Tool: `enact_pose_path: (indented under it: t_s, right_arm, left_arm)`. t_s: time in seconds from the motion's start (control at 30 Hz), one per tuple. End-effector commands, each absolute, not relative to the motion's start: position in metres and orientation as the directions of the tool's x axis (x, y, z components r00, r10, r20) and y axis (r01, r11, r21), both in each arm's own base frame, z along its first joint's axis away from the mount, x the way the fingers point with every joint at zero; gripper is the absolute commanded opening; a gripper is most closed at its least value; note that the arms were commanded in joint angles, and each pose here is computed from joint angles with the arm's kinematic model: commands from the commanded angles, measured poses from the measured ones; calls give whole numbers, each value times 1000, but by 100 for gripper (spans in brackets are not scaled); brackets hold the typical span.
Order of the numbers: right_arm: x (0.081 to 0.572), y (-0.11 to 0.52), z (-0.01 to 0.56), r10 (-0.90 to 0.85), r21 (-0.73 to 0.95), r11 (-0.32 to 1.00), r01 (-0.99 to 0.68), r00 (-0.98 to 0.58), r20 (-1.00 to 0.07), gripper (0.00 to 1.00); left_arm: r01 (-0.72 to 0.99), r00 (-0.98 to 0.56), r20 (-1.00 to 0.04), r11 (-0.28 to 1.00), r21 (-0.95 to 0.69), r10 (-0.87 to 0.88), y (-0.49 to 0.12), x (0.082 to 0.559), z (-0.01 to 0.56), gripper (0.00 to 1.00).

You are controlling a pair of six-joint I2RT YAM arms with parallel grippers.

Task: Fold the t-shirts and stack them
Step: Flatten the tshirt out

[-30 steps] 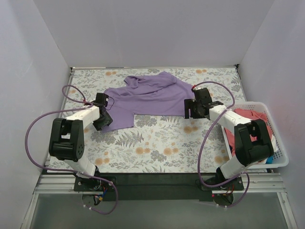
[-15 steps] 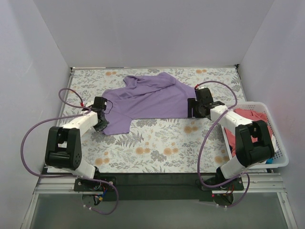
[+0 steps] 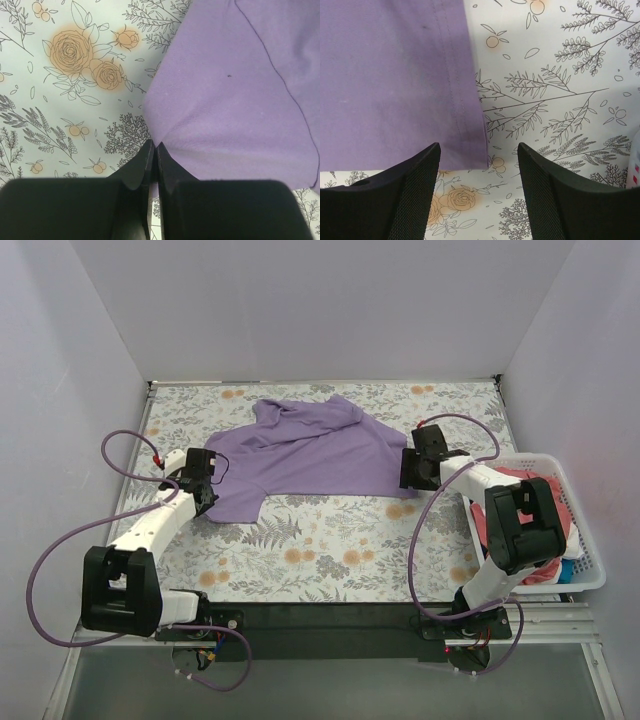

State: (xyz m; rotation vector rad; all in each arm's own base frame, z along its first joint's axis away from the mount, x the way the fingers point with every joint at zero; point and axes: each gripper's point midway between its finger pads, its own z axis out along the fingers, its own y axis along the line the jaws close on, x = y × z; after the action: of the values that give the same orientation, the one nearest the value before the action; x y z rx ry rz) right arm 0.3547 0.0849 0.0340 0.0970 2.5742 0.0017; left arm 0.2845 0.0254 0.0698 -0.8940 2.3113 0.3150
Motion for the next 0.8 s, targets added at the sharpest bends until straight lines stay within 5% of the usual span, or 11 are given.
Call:
enact_pose_path:
  t_s: [0.0, 0.77]
  right_arm:
    - [360, 89, 40, 95, 38, 995, 88, -836, -540, 69]
    - [325, 92, -2, 128, 21, 991, 131, -907, -401, 64]
  left_arm:
    - [-688, -522, -693, 726, -3, -497, 37, 287, 83, 0]
    - [-663, -498, -712, 747, -54, -494, 32, 292, 92, 0]
